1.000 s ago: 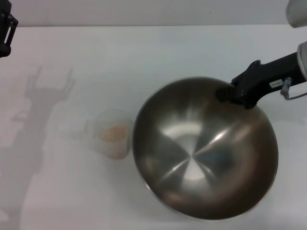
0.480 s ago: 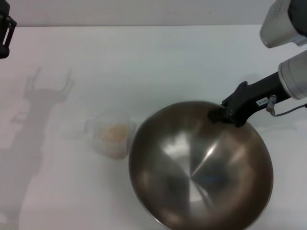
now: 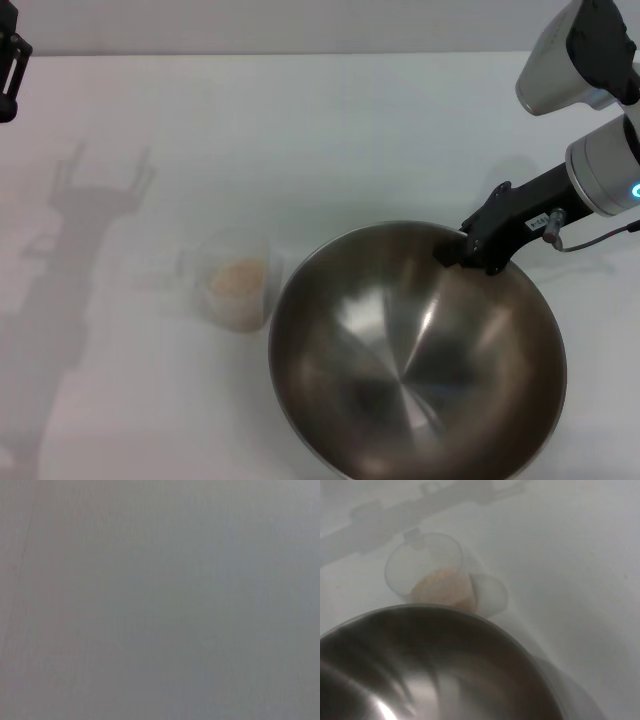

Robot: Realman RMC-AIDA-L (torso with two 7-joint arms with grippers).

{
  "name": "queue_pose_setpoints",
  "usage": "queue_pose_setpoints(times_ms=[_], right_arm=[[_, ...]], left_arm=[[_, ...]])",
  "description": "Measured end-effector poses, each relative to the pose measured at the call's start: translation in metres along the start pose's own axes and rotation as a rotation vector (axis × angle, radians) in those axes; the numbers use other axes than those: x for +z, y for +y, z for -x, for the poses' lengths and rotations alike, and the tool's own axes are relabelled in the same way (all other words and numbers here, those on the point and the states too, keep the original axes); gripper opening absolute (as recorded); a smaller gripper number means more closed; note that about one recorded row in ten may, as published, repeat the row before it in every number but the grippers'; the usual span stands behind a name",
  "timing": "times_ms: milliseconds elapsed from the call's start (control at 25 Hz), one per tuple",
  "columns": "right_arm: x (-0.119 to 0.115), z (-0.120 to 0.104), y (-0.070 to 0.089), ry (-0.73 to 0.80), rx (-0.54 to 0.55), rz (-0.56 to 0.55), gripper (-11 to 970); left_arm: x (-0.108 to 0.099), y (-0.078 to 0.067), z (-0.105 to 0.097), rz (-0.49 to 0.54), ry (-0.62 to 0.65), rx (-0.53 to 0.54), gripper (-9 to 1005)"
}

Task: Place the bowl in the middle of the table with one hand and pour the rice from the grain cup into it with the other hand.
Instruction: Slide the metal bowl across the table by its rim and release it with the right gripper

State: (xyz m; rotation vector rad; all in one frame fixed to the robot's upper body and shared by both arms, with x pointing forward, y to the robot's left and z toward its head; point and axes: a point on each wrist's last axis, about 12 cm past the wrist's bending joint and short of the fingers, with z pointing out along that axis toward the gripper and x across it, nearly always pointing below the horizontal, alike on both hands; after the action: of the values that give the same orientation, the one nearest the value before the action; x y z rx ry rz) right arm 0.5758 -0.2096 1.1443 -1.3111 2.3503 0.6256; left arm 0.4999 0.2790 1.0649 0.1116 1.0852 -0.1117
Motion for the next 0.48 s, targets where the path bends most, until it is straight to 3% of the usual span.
queue_pose_setpoints(times_ms=[280,480], right_arm=[[-0.0018,0.0052,0.0004,-0.003,0.000,-0.002,4],[-0.0047,0.0090,0.0006,-0.013,-0.014,-0.016,248]], left_arm=[[0.0000,0.0000,0.0002,0.000,-0.002,0.000,835],[-0.0004,0.0002,0.0008,0.000,-0.007,0.001,835]])
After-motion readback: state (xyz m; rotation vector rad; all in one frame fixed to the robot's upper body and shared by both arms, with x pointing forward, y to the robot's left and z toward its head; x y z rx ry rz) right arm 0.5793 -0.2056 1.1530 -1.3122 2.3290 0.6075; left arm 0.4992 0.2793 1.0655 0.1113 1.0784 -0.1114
